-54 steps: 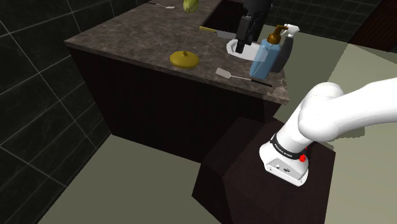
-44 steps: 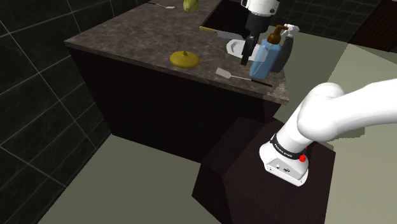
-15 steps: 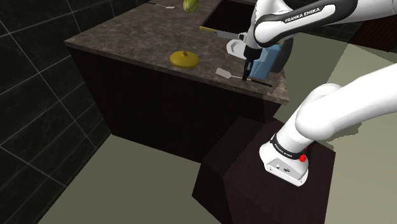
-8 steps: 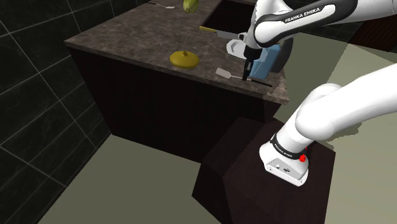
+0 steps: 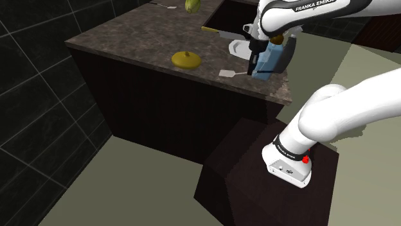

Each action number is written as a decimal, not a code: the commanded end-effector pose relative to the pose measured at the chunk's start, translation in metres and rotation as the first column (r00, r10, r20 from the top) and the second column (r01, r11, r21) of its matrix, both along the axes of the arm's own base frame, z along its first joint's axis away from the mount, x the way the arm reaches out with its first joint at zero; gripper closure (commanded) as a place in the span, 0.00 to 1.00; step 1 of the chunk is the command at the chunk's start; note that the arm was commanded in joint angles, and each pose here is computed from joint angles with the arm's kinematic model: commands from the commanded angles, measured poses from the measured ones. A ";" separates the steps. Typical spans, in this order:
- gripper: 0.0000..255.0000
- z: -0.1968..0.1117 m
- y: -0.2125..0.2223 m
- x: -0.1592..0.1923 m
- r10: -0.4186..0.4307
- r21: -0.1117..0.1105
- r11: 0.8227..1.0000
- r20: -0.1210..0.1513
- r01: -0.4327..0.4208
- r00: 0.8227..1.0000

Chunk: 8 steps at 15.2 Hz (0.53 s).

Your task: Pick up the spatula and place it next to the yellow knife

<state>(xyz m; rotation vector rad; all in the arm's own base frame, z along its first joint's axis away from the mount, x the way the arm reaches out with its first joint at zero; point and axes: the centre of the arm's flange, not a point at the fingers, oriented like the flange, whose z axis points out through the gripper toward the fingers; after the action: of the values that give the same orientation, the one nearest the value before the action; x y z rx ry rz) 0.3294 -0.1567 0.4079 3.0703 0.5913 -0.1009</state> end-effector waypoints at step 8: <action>1.00 0.048 0.000 0.000 0.000 0.000 1.000 -0.001 0.000 1.000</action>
<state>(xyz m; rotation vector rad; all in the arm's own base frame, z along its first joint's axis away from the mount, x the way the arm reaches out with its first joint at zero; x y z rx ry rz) 0.3299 -0.1569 0.4504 3.0703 0.5912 -0.1010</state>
